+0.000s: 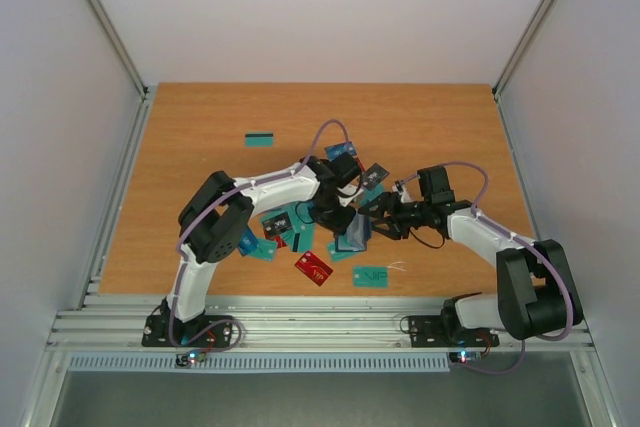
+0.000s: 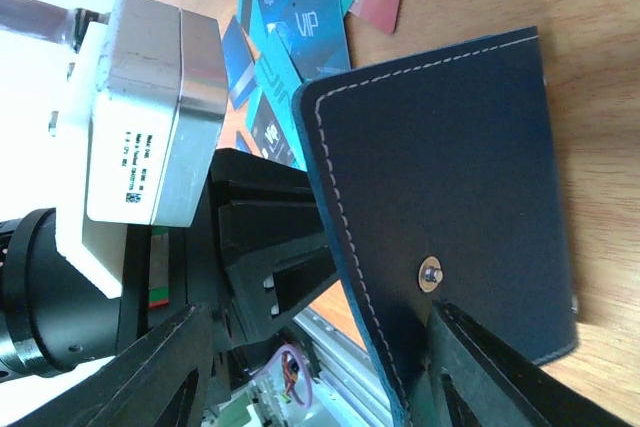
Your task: Put the credit cards into the card holder
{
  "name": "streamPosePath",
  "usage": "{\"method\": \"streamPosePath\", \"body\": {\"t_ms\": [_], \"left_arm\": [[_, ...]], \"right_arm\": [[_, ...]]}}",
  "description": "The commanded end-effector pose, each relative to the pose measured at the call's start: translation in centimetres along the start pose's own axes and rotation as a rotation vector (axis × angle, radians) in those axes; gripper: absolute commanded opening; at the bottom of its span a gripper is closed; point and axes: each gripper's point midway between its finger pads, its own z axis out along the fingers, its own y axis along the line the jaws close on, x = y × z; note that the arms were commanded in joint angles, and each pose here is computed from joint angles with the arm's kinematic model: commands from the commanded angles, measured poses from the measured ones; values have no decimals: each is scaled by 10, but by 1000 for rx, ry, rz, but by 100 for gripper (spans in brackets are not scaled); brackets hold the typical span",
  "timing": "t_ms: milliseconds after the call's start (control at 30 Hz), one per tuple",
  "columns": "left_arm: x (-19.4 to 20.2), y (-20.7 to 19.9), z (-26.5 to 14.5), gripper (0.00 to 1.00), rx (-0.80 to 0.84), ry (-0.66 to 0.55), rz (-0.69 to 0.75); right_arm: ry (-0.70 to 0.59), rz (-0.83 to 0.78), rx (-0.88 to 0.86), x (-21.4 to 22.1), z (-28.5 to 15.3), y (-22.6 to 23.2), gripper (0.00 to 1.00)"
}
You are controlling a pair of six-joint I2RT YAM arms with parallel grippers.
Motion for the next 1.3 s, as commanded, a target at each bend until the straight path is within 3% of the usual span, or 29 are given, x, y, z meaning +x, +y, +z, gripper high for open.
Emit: {"method": "streamPosePath", "body": {"t_ms": [0, 200, 467, 800, 1267], "left_arm": [[-22, -28, -22, 0, 151, -74, 5], [-22, -35, -24, 0, 221, -75, 1], [-12, -8, -33, 0, 208, -132, -95], [2, 3, -20, 1, 226, -115, -140], [10, 16, -1, 1, 264, -72, -183]], "right_arm": [[-13, -33, -31, -6, -1, 17, 60], [-27, -26, -23, -7, -1, 13, 60], [-6, 16, -49, -13, 12, 5, 60], [25, 27, -109, -23, 37, 9, 59], [35, 17, -146, -24, 40, 23, 58]]}}
